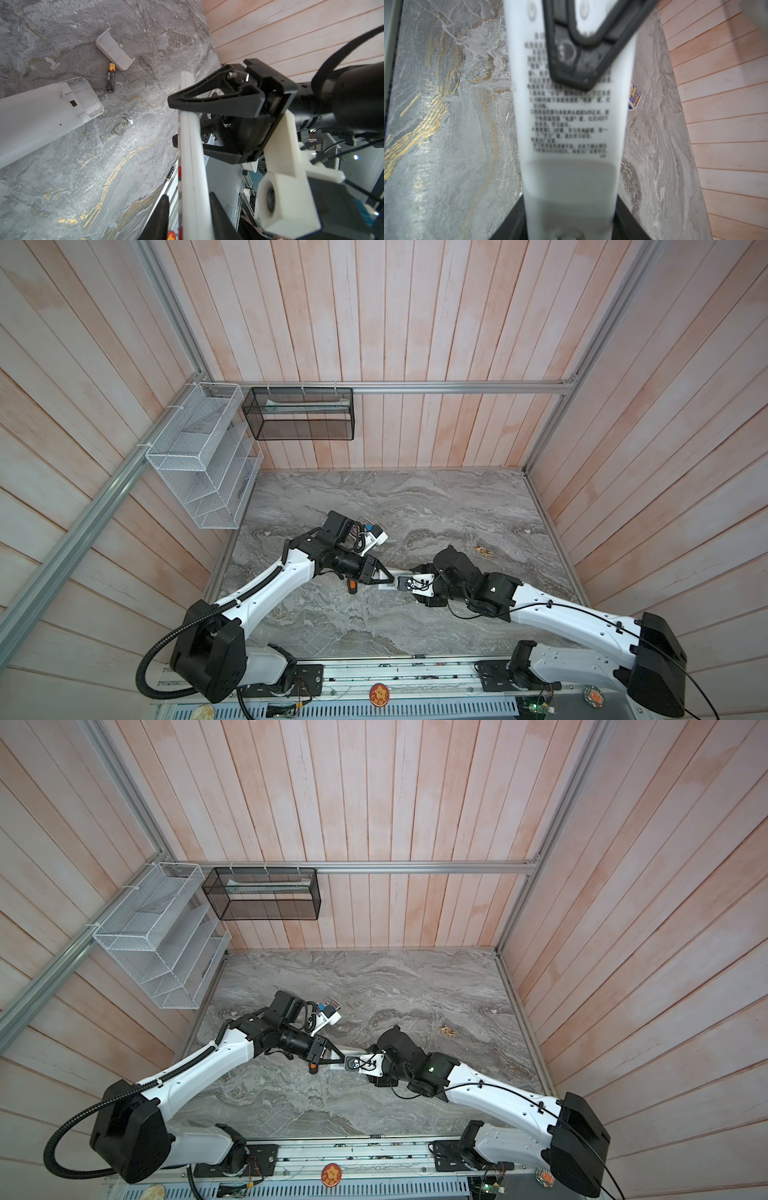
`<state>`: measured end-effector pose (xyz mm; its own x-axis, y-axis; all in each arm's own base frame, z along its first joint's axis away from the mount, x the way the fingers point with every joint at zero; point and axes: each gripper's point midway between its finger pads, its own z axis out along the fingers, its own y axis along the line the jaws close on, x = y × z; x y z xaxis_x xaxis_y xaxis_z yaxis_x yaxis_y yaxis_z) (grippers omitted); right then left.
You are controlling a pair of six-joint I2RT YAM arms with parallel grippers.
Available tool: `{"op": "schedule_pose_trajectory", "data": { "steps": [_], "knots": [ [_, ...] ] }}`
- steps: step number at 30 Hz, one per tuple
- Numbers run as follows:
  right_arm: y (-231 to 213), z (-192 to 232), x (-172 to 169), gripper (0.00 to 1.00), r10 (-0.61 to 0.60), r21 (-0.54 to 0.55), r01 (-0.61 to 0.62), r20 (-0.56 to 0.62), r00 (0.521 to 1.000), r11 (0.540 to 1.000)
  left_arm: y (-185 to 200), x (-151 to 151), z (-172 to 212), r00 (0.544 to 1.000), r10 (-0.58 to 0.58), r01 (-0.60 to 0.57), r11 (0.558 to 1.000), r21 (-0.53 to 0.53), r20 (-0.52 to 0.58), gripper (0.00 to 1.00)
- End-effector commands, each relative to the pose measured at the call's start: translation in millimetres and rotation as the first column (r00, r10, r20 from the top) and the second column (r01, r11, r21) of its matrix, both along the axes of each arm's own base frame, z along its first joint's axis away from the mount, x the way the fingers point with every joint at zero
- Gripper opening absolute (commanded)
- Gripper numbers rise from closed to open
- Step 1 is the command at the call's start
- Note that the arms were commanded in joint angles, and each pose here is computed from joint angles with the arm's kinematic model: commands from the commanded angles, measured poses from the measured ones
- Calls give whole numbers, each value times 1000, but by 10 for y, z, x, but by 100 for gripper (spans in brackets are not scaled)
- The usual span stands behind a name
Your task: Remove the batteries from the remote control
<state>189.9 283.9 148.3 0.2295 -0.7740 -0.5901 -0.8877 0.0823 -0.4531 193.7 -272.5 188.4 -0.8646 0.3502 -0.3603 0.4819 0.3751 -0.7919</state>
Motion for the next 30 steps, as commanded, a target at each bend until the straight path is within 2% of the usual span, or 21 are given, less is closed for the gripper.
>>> {"op": "schedule_pose_trajectory", "data": {
  "steps": [1,3,5,6,9,11,12,15,17,18,19,20,21,23,25,27,28,30],
  "knots": [
    [65,82,2,32,-17,62,18,-27,1000,998,-23,-4,72,999,3,-1,999,-36,33,21],
    [78,92,2,33,-22,72,24,-36,999,997,-21,-8,59,1000,6,-5,999,-36,28,11],
    [95,129,6,38,-36,95,40,-47,998,995,-20,-9,51,1000,8,-7,999,-35,26,7],
    [98,171,17,43,-51,115,57,-56,997,992,-15,-8,49,1000,9,-8,999,-32,30,7],
    [84,383,58,67,-111,219,132,-106,988,967,18,-9,12,999,20,-20,1000,-5,34,6],
    [12,591,142,88,-183,310,229,-169,968,923,44,-20,-26,999,27,-28,1000,11,36,6],
    [-55,715,206,98,-235,364,302,-218,947,881,61,-30,-58,999,34,-35,999,21,36,6],
    [-248,1015,309,98,-328,476,476,-362,872,739,116,-57,-180,997,68,-69,997,45,21,6],
    [-414,1174,405,98,-393,508,637,-510,765,580,143,-76,-250,996,90,-90,994,54,9,6],
    [-498,1210,455,98,-402,489,721,-607,686,492,154,-87,-282,995,102,-102,993,56,-1,7],
    [-550,1214,480,98,-386,448,778,-688,615,440,166,-88,-305,993,119,-118,991,60,-4,6],
    [-580,1169,491,98,-374,397,819,-746,551,414,183,-87,-336,991,133,-132,989,68,-5,6],
    [-589,1118,487,98,-361,339,850,-795,488,403,200,-85,-361,989,148,-147,986,77,-9,6],
    [-575,939,431,98,-363,220,886,-851,379,409,221,-93,-410,986,166,-163,982,90,-16,6],
    [-535,721,337,93,-377,102,893,-881,286,439,244,-114,-463,984,176,-172,980,102,-27,7],
    [-486,524,222,88,-383,4,878,-899,213,479,274,-137,-511,983,180,-175,977,121,-32,6],
    [-476,423,169,85,-392,-40,875,-903,175,483,294,-140,-538,982,185,-179,974,136,-31,7],
    [-445,257,65,85,-407,-95,868,-904,130,488,327,-154,-582,982,188,-180,970,162,-32,7]
  ]
}}
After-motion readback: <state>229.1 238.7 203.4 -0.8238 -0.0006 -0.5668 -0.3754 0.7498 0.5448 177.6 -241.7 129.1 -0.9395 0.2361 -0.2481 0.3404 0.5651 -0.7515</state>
